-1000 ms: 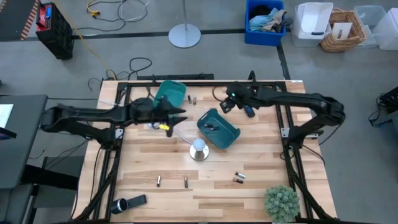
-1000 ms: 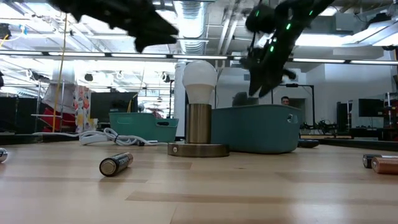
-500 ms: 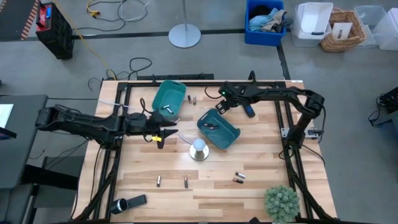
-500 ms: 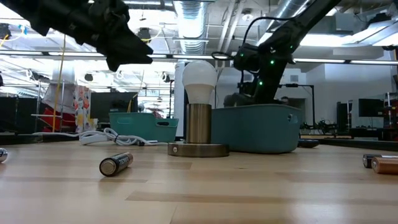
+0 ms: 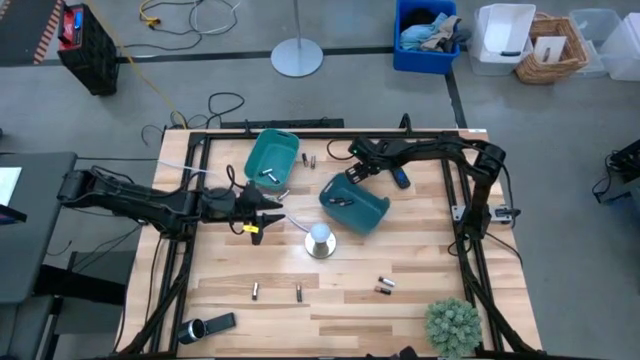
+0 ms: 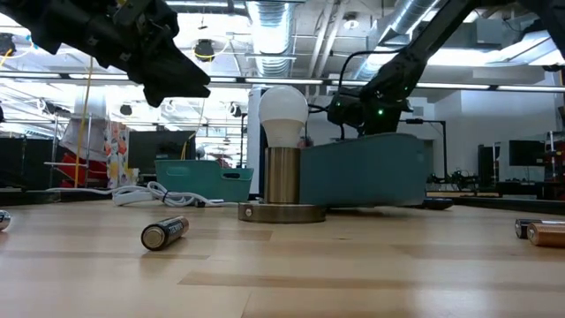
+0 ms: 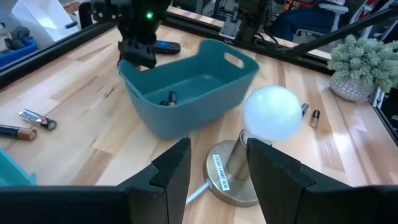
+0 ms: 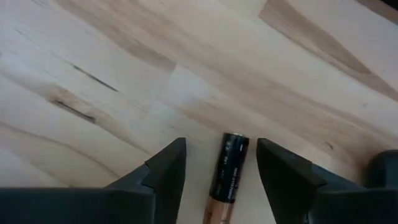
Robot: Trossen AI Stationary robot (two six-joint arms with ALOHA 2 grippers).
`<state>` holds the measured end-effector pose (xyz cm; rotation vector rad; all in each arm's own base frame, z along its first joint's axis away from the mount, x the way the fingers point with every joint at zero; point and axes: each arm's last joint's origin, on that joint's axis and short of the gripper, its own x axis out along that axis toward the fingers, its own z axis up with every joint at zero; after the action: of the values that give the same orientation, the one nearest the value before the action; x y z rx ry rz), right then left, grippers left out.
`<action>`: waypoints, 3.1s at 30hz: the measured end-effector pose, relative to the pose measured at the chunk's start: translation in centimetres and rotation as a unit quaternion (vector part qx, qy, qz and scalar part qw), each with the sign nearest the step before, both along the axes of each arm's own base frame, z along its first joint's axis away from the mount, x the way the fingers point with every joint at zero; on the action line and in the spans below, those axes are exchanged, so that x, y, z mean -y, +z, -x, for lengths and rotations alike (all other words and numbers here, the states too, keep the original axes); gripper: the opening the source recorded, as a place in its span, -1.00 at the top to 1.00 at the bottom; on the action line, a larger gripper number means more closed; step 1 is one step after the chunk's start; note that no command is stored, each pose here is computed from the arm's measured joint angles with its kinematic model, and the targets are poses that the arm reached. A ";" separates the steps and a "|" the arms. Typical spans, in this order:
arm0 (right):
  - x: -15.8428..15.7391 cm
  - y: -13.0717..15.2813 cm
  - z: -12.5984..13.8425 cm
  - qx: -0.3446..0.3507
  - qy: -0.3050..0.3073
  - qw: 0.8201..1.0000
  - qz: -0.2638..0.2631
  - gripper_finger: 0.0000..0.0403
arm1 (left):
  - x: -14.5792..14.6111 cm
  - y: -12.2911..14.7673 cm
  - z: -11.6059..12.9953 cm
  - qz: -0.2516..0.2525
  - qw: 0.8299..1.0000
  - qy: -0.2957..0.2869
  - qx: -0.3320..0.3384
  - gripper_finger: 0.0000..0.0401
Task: Sort batteries
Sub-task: Put the black battery into the blue bin, then put the silver battery into the green bin
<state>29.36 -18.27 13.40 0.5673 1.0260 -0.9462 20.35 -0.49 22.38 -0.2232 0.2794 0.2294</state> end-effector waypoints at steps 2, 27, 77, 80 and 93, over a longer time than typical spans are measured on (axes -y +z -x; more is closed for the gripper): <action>-0.1 -0.1 -0.2 0.001 -0.002 1.000 -0.001 0.00 | 0.0 0.0 0.0 0.000 1.000 -0.001 0.000 0.25; -0.6 -0.2 -0.5 0.005 -0.004 1.000 -0.002 0.77 | 0.0 -0.1 0.0 -0.004 1.000 -0.001 -0.004 0.25; -14.3 10.9 -0.7 0.084 0.190 0.970 0.124 0.56 | 0.6 -1.7 0.7 0.027 0.996 -0.007 -0.089 0.25; -14.3 10.9 -0.7 0.086 0.189 0.970 0.124 0.37 | 1.0 -1.7 0.8 0.026 0.996 -0.012 -0.088 0.25; -15.8 11.5 -1.4 0.108 0.245 0.952 0.149 -0.02 | 3.0 -2.7 1.6 0.029 0.982 -0.100 -0.156 0.25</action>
<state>30.76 -2.43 24.87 0.1423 0.7549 -0.5648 18.70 -3.52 19.66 -0.2147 0.6170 0.0551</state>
